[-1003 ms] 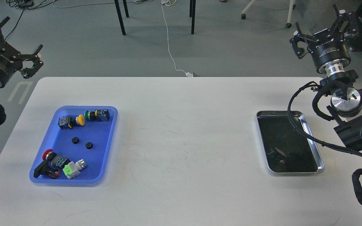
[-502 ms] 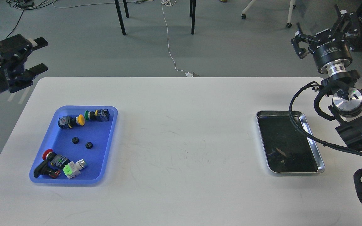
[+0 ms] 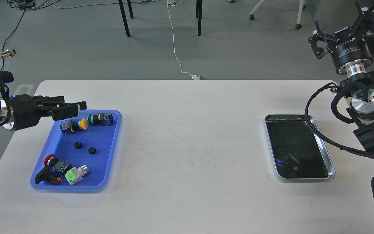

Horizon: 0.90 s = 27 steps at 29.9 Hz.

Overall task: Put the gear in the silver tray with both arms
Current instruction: 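Lower the left gripper into the blue tray and grasp a black gear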

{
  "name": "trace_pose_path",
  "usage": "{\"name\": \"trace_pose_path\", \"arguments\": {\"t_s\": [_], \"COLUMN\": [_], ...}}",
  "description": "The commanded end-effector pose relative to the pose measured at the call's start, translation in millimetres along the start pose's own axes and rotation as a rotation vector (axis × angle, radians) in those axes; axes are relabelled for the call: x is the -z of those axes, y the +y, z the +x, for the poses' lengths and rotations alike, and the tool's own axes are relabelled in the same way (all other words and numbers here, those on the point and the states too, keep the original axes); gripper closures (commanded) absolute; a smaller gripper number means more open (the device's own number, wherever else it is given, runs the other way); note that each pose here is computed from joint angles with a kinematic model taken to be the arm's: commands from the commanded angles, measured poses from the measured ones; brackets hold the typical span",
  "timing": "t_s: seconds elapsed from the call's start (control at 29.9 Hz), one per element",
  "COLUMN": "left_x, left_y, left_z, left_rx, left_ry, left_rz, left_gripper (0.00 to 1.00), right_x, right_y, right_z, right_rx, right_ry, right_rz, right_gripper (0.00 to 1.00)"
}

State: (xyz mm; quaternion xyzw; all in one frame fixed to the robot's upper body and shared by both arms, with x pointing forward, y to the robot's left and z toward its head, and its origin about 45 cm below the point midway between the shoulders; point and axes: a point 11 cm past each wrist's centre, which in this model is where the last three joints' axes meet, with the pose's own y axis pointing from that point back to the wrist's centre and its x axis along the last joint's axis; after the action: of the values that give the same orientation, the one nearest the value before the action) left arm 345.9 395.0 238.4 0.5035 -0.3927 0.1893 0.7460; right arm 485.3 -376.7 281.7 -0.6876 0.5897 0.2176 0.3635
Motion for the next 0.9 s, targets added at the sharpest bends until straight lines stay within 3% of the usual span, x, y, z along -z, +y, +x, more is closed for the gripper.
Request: {"name": "trace_pose_path", "arguments": {"t_s": [0.0, 0.1, 0.27, 0.4, 0.87], "left_x": [8, 13, 23, 26, 29], "left_y": [-6, -19, -33, -40, -40], "left_z": [-36, -66, -86, -92, -118], "left_rx": [0.043, 0.076, 0.100, 0.104, 0.137], "left_ry": [-0.136, -0.141, -0.124, -0.106, -0.084], "left_rz": [0.024, 0.022, 0.053, 0.065, 0.052], "left_gripper": [0.08, 0.14, 0.22, 0.40, 0.49], "right_x": [0, -1, -1, -1, -2], "right_y": [1, 0, 0, 0, 3], "right_z": [1, 0, 0, 0, 3], "right_rx": [-0.002, 0.000, 0.000, 0.000, -0.007], "right_ry": [0.001, -0.001, -0.001, -0.001, 0.001], "right_rz": [0.000, -0.001, -0.001, -0.001, -0.005], "right_gripper": [0.01, 0.01, 0.01, 0.01, 0.01]}}
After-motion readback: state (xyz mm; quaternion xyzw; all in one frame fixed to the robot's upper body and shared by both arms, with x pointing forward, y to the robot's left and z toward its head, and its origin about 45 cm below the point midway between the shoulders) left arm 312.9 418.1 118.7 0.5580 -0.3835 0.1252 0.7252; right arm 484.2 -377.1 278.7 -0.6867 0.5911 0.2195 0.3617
